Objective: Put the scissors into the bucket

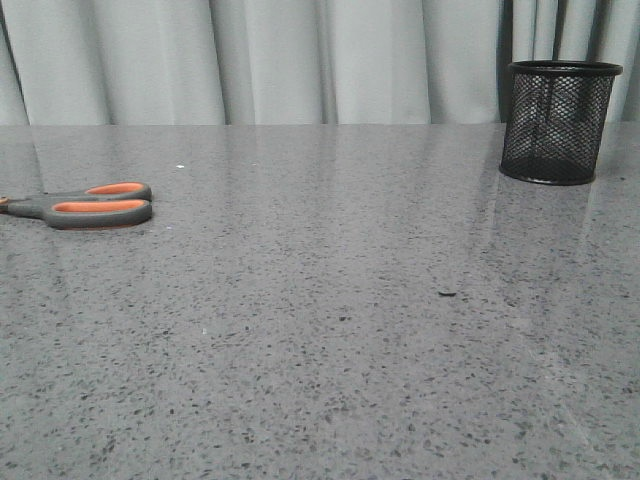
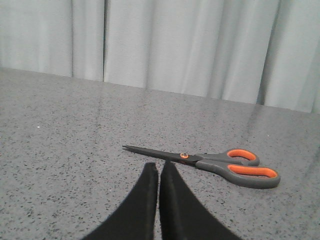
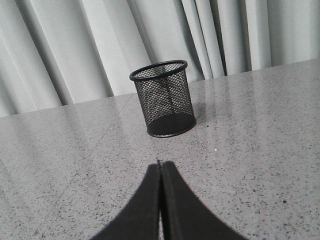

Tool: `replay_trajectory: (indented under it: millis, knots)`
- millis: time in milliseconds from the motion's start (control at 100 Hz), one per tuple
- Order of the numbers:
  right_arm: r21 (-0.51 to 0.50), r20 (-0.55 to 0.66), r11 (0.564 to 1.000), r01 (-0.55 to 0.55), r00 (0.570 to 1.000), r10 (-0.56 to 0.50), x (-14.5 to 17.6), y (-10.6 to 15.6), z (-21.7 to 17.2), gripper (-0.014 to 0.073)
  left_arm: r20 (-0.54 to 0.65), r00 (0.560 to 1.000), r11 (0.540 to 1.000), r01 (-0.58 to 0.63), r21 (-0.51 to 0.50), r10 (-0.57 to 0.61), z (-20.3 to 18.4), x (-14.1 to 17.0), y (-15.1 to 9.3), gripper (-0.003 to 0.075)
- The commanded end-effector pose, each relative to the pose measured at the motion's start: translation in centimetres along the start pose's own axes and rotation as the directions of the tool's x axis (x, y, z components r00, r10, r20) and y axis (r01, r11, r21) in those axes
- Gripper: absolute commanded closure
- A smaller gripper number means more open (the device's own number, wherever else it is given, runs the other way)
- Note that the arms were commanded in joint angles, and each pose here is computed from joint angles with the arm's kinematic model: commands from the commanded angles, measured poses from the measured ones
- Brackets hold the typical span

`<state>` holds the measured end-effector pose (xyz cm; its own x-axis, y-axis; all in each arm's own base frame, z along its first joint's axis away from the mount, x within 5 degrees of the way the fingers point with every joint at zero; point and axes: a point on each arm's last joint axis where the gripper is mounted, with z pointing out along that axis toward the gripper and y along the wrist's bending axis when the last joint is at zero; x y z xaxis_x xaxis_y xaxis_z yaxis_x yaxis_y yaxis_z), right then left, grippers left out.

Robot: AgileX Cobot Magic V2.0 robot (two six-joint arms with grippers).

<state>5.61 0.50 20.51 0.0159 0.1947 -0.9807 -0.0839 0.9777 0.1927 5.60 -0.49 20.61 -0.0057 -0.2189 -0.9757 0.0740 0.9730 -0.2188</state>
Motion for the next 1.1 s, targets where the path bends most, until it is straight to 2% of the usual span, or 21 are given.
replay_trajectory:
  millis: [0,100,170,240,430,610,760,890,1090]
  knots:
    - [0.015,0.082,1.000,-0.027,0.996,0.025,0.0,-0.3,-0.1,0.0665,0.093,0.991,0.995,0.095,0.004,-0.095,-0.2,-0.4,0.1,0.0741]
    - [0.007,0.089,0.984,-0.180,0.980,0.179,-0.1,-0.3,-0.1,0.0665,0.095,0.967,0.971,0.237,0.019,-0.237,-0.2,-0.5,0.1,0.0741]
    - [0.004,0.105,0.971,-0.241,0.965,0.239,-0.3,-0.4,-0.1,0.0665,0.101,0.941,0.946,0.322,0.032,-0.323,-0.2,-0.8,0.0,0.0741]
    - [-0.004,0.117,0.968,-0.249,0.962,0.248,-0.8,-0.2,-0.2,0.0664,0.113,0.926,0.933,0.356,0.045,-0.359,-0.3,-1.4,-0.1,0.0741]
    - [-0.045,0.113,0.977,-0.206,0.971,0.210,-3.7,0.7,-0.5,0.0652,0.141,0.924,0.933,0.345,0.101,-0.357,-1.0,-4.4,-1.1,0.0741]
    - [-0.064,0.008,0.988,-0.139,0.990,0.139,-7.3,2.0,0.1,0.0644,0.128,0.965,0.970,0.212,0.121,-0.228,-1.4,-9.0,-2.6,0.0741]
    - [-0.073,-0.108,0.996,-0.058,0.993,0.050,-11.5,3.2,1.6,0.0644,0.017,0.999,0.996,0.040,0.086,-0.041,-0.5,-12.9,-3.7,0.0741]
    - [-0.089,-0.251,0.995,-0.051,0.968,0.027,-13.9,4.0,3.4,0.0644,-0.107,0.993,0.997,-0.039,0.073,0.046,0.4,-16.0,-4.4,0.0741]
    - [-0.091,-0.335,0.994,-0.055,0.942,0.022,-15.7,4.5,5.8,0.0644,-0.275,0.959,0.996,-0.042,0.080,0.063,2.3,-18.1,-5.2,0.0741]
